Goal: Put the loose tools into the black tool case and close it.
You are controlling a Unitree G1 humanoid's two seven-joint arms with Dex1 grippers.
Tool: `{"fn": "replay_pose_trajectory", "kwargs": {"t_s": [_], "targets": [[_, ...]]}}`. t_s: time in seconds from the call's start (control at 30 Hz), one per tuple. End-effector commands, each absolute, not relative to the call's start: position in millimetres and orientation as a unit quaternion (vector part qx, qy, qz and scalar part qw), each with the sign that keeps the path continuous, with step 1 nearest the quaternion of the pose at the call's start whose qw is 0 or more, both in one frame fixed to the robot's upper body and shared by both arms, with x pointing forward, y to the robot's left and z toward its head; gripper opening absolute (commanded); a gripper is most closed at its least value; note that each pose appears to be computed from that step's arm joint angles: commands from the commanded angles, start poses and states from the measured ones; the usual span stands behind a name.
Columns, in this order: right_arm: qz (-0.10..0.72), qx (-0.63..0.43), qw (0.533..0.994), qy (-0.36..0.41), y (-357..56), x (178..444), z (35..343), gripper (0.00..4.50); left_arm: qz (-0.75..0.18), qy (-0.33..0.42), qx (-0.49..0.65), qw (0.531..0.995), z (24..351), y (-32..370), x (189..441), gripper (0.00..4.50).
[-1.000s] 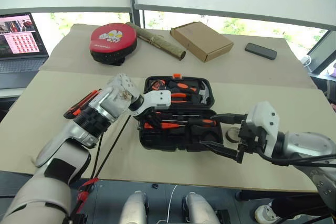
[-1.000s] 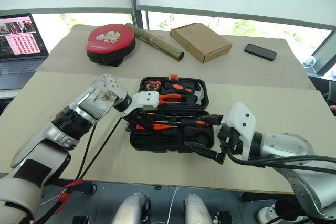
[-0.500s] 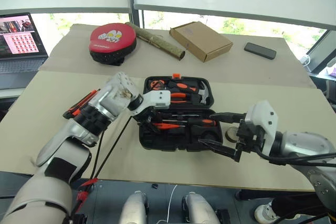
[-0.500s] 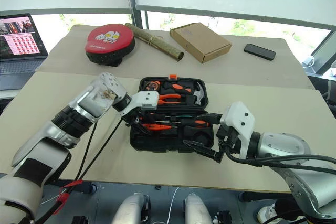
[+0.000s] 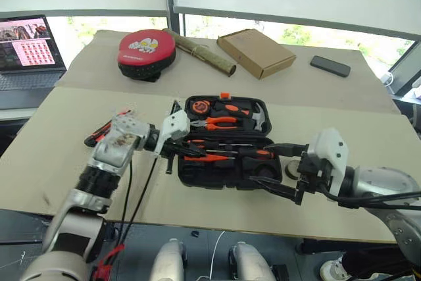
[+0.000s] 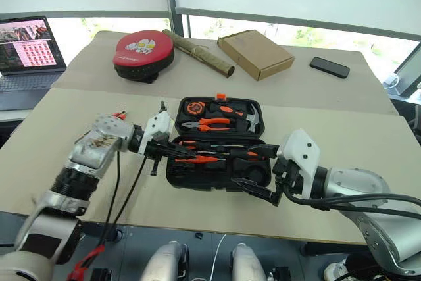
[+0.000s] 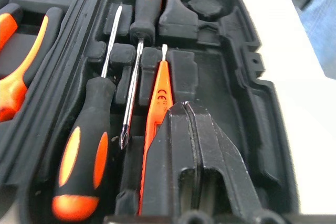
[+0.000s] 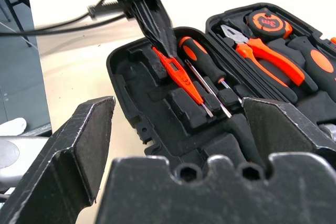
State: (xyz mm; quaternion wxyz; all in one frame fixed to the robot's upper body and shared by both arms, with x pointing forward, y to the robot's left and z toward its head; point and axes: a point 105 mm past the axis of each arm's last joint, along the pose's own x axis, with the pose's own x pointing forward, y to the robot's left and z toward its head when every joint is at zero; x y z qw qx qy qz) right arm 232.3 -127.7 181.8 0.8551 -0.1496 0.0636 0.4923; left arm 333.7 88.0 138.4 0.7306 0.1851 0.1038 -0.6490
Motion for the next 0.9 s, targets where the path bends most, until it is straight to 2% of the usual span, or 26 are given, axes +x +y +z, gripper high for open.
{"fn": "replay_pose_trajectory", "kwargs": {"t_s": [0.03,0.47,0.9], "targets": [[0.487,-0.158,0.857,0.047,-130,233,192,4.5,-0.632,0.087,0.203,0.743,140,88,340,0.01],[0.486,-0.148,0.86,0.047,-128,237,191,4.5,-0.646,0.113,0.224,0.721,105,86,334,0.01],[0.486,-0.147,0.86,0.044,-128,239,192,4.5,-0.636,0.139,0.213,0.729,86,92,333,0.01]]}}
